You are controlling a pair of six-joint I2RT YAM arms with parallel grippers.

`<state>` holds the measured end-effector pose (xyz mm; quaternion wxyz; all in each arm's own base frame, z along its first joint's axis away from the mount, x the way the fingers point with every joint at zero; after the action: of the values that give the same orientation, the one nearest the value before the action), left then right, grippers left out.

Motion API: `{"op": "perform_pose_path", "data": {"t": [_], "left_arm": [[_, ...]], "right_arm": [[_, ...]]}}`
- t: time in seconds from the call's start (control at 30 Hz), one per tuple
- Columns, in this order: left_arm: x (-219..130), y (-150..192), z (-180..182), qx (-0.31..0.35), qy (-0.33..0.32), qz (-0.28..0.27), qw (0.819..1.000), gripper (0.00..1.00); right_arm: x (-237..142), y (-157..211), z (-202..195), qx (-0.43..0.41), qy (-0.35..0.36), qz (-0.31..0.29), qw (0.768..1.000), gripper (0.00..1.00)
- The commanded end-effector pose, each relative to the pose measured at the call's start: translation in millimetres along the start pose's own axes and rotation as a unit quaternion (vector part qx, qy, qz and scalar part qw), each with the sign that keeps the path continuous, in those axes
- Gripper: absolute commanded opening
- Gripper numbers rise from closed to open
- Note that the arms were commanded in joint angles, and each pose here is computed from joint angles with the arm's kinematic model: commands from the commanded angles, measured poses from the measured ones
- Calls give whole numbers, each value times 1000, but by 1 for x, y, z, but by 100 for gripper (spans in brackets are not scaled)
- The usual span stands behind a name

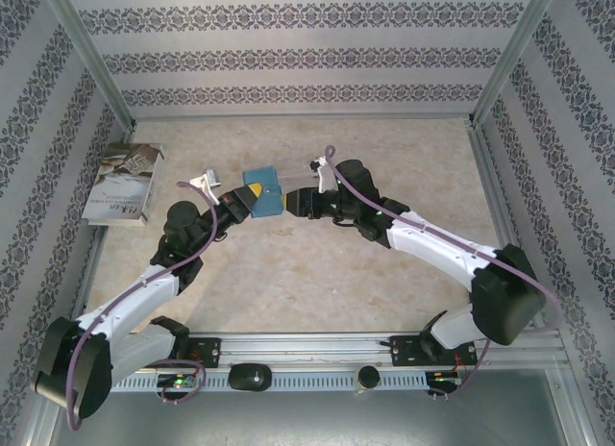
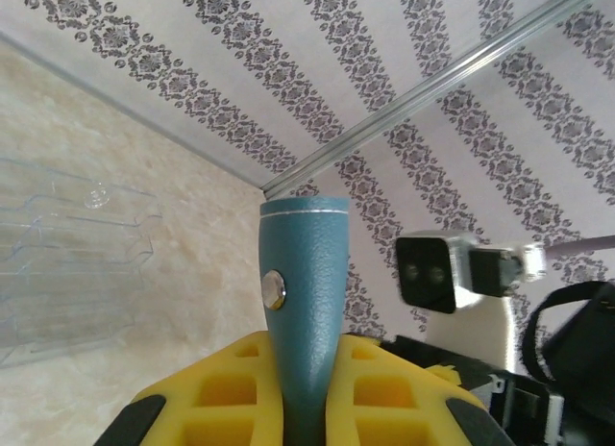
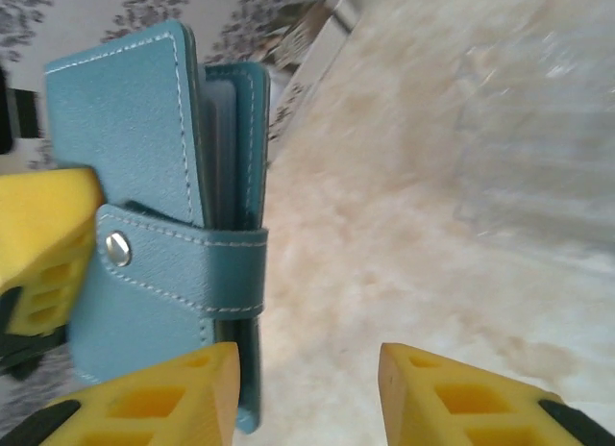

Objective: Take the credit cards out of the card holder

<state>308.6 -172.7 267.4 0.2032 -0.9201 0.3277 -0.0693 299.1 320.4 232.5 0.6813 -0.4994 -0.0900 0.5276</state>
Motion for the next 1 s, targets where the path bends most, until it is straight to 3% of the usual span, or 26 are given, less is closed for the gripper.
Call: {"op": "perform_pose_path", "data": {"t": [0.0, 0.23, 0.47, 0.97], "left_arm": [[-1, 9, 24, 20, -100, 15, 995, 0], [3, 15, 27, 2, -152, 30, 988, 0], [6, 17, 25, -17, -154, 36, 987, 0], [8, 18, 16, -35, -137, 43, 989, 0]], "right_arm": [[-14, 0, -21, -101, 139, 13, 985, 44], [-1, -11, 19, -164, 87, 11, 983, 47], [20, -5, 42, -150, -1, 51, 987, 49], [41, 15, 27, -124, -15, 89, 988, 49]]}}
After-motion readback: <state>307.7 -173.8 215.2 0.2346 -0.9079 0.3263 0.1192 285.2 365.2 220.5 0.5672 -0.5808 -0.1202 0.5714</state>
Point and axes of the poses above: each hand's point on the last joint's axis, 136 mm out from that joint toward the fingers, its own x axis out along the fingers, its own z axis along the line the jaws close on, y = z × x, the point moved 1 cm from there along -x, back along the fingers, and after that the axes turned 11 degrees about -x, right-handed, at the moved point
